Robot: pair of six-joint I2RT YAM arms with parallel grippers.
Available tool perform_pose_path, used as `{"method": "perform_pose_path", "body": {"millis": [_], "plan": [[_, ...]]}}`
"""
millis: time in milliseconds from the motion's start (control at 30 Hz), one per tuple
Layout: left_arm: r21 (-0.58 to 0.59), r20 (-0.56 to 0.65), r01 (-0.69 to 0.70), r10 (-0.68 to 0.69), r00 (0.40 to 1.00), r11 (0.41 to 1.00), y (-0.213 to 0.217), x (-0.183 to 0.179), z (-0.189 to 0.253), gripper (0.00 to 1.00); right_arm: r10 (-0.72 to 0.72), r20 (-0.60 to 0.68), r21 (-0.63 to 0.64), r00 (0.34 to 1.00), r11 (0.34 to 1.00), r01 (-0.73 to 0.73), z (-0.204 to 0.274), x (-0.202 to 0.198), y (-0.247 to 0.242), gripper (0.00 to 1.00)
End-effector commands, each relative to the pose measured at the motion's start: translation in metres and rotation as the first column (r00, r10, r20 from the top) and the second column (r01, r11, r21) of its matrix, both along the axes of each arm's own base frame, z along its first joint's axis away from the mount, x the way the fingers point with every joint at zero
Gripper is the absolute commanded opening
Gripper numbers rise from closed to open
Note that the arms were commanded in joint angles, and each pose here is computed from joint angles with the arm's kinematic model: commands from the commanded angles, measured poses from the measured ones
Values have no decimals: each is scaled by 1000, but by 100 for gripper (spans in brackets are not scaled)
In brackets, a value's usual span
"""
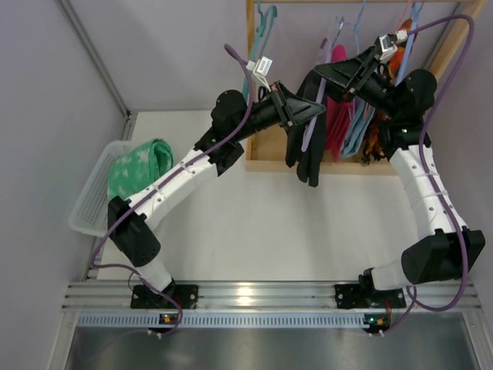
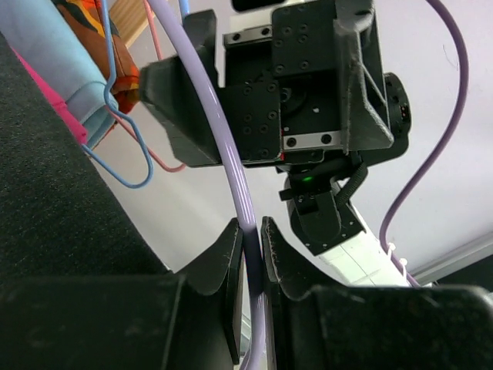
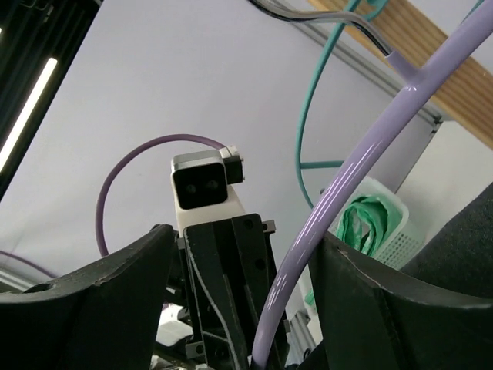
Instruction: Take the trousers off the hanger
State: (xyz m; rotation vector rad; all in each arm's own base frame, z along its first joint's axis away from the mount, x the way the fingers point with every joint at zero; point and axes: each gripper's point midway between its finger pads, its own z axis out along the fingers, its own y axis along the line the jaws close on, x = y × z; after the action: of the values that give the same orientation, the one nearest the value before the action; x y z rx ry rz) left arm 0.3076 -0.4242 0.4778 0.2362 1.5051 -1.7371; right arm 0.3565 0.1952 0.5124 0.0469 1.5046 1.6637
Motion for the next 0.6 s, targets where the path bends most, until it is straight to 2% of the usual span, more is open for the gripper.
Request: {"method": "perform_pose_path", "body": {"millis": [0,167,267,300,333,400,467,567], "plan": [[-238,333,42,41,942,970,46,-61,111,0,25,65,21,998,999,-26,12,-9,12,68],[-204,320,47,21,947,978,42,-65,92,0,50,75,33,996,998,-53,18,-14,21,53],[-183,318,34,26,948,982,41,-64,82,0,63,84,34,994,997,-66,19,-17,23,27],[-173,324,31,27,946,984,41,-64,81,0,74,84,34,994,996,-77,20,-20,24,9],[-158,359,19,39,932,987,43,-66,81,1,79,84,35,993,996,-83,20,-22,24,2],[-112,370,-13,54,928,994,44,-63,75,6,100,81,38,992,994,-103,22,-26,25,0],[-82,437,-55,85,895,995,52,-66,75,7,118,89,40,989,992,-122,25,-32,26,0],[-24,460,-125,122,880,992,62,-56,58,11,143,95,48,985,988,-148,31,-42,28,0]]}}
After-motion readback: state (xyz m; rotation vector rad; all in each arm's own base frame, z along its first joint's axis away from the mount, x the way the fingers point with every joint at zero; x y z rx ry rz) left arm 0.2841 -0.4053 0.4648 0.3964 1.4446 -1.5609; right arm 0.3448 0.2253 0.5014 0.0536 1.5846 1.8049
